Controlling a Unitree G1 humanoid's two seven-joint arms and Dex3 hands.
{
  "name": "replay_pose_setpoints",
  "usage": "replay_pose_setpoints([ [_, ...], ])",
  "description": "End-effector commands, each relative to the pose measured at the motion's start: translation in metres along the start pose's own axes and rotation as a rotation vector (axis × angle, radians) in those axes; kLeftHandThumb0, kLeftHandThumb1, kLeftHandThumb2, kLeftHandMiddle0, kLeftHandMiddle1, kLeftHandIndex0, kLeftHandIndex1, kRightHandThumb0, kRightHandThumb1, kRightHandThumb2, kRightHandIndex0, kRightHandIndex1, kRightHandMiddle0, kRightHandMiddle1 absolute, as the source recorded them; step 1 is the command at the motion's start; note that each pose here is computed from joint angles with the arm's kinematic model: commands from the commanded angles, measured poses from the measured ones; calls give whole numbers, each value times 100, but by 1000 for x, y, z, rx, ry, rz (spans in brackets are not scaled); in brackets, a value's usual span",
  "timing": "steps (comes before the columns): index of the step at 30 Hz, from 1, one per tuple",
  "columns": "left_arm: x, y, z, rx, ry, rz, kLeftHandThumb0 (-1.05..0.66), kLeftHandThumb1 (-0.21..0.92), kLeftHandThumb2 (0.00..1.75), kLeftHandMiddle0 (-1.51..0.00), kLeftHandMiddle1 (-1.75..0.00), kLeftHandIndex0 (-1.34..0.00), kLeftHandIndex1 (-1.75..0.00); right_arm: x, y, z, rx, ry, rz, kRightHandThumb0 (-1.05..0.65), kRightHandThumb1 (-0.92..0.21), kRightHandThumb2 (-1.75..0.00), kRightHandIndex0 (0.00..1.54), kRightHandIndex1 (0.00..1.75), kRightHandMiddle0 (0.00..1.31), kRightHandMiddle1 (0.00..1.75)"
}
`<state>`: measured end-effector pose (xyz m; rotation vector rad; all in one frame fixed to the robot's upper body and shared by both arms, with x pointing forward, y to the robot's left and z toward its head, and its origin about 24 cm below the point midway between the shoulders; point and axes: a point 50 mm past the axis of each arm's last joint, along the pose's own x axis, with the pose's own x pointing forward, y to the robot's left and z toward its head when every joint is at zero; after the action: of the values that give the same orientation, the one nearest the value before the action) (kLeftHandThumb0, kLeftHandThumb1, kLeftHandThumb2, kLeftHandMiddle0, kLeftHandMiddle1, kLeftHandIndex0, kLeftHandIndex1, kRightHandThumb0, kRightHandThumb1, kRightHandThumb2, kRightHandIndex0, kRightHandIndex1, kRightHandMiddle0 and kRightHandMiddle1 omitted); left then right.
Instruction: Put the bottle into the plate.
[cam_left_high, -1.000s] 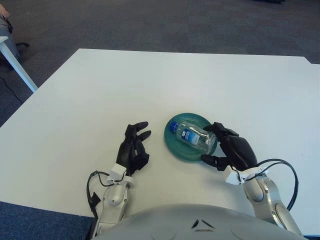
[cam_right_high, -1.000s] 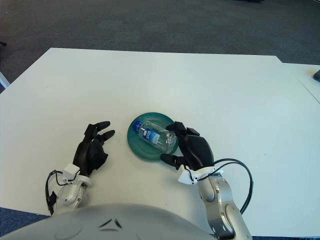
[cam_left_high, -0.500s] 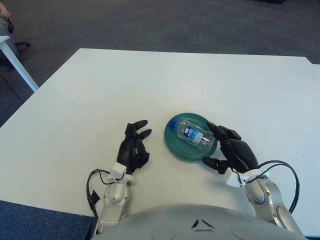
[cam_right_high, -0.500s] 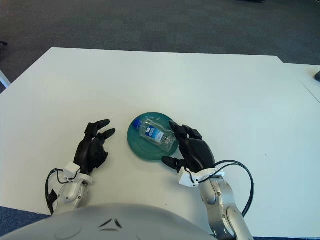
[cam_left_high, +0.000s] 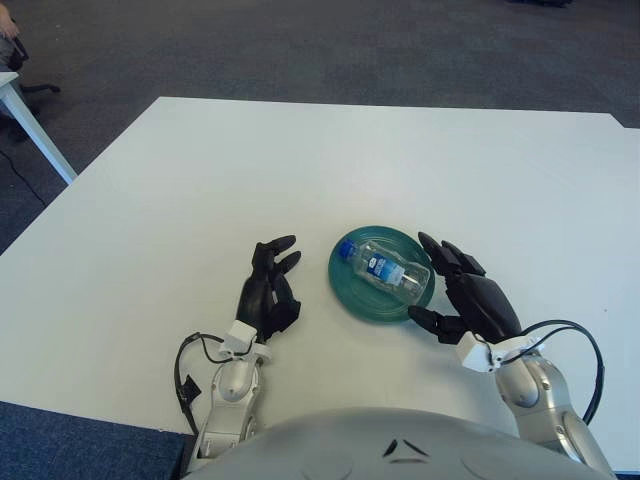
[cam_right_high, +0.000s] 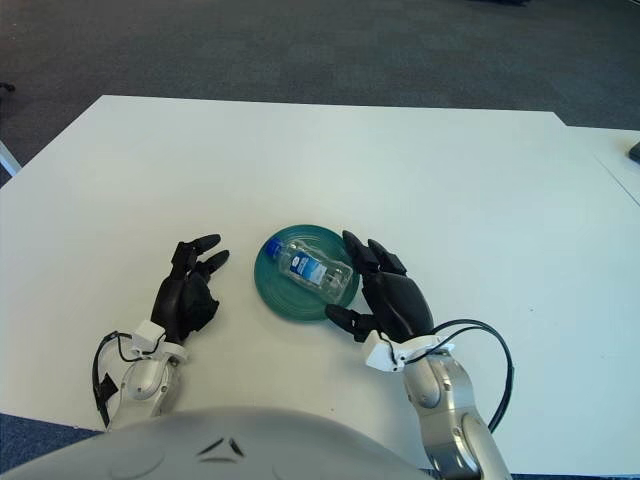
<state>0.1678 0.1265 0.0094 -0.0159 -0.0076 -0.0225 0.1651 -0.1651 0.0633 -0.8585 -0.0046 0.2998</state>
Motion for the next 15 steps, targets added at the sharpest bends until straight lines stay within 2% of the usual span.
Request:
replay_pose_setpoints([
  [1, -5, 0, -14, -7, 84, 13, -79, 92, 102, -31, -49, 0, -101, 5, -16, 5, 201, -63, -18, -105, -92, -87, 0, 0, 0, 0],
  [3, -6, 0, -15, -19, 89, 16, -80, 92, 102, -31, -48, 0, -101, 8, -18, 2, 287, -80, -37, -105, -92, -89, 0, 0, 0, 0],
  [5, -5, -1, -16, -27, 93, 18, -80, 92, 103, -31, -48, 0, -102, 18, -18, -11, 343, -66, -49, -105, -92, -90, 0, 0, 0, 0],
  [7, -5, -1, -18, -38, 96, 17, -81, 92, 103, -32, -48, 0, -104, 22, -17, -15, 405, -70, -82, -105, -92, -92, 0, 0, 0, 0],
  [9, -4, -2, -19, -47, 99, 17, -81, 92, 104, -33, -48, 0, -105, 24, -17, -17, 444, -81, -102, -105, -92, -94, 0, 0, 0, 0],
  [14, 1, -2, -24, -60, 102, 14, -81, 92, 104, -33, -48, 0, -107, 24, -16, -19, 659, -88, -183, -105, -92, -95, 4, 2, 5, 3],
  [15, 2, -2, -24, -60, 100, 13, -81, 92, 104, -33, -47, 0, -107, 24, -16, -20, 679, -86, -189, -105, -92, -95, 7, 1, 3, 12],
])
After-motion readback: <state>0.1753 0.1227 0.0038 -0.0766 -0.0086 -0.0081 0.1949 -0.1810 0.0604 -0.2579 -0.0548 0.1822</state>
